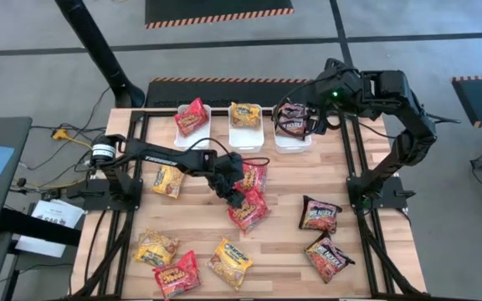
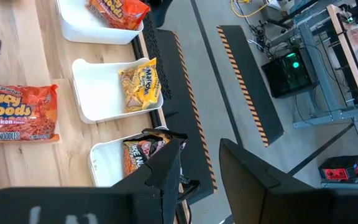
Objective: Sort Maruchan noodles
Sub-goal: Put the orange noodle pack into the left white bin
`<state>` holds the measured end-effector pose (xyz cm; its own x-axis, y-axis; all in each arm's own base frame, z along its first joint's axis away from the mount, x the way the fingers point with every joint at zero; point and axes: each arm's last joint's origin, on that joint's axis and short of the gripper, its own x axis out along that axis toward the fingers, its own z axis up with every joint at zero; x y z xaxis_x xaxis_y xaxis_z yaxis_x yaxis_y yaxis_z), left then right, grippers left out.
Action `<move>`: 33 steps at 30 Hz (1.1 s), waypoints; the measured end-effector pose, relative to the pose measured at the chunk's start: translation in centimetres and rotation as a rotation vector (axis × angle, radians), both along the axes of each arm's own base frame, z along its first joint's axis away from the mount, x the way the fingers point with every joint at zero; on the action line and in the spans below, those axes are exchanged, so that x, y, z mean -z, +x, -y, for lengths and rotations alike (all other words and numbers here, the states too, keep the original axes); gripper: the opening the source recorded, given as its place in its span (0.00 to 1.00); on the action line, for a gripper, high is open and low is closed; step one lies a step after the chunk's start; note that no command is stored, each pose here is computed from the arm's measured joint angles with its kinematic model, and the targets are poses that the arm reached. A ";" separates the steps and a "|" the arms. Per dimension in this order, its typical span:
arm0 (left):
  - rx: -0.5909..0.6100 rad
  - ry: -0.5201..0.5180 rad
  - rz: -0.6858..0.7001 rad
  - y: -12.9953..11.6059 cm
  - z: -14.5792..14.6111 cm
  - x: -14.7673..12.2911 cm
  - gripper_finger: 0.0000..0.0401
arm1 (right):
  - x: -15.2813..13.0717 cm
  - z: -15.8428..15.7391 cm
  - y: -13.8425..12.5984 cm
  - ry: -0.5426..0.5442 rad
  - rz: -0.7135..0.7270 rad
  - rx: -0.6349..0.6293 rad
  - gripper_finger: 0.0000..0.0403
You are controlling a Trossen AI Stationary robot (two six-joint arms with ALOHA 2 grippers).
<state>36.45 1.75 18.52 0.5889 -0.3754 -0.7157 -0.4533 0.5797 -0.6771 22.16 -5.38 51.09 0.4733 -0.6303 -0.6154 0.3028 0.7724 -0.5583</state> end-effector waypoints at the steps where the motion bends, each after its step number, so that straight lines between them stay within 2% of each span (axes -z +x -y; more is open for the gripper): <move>1: -0.002 -0.009 0.000 0.0 -0.2 0.0 0.50 | 0.0 0.0 0.0 0.000 0.000 0.000 0.34; 10: -0.014 -0.030 -0.012 -0.1 -0.4 0.0 0.50 | 0.0 0.0 0.0 0.029 0.030 0.023 0.34; 17: -0.040 0.055 -0.034 -0.1 0.3 0.2 0.50 | 0.1 -0.1 0.1 0.062 0.037 -0.004 0.34; 27: -0.034 0.044 -0.053 -0.4 1.3 0.7 0.50 | 0.1 -0.1 0.1 0.062 0.037 -0.004 0.34; 33: -0.049 0.014 -0.008 0.7 1.5 1.6 0.50 | 0.1 -0.1 0.1 0.062 0.037 -0.003 0.34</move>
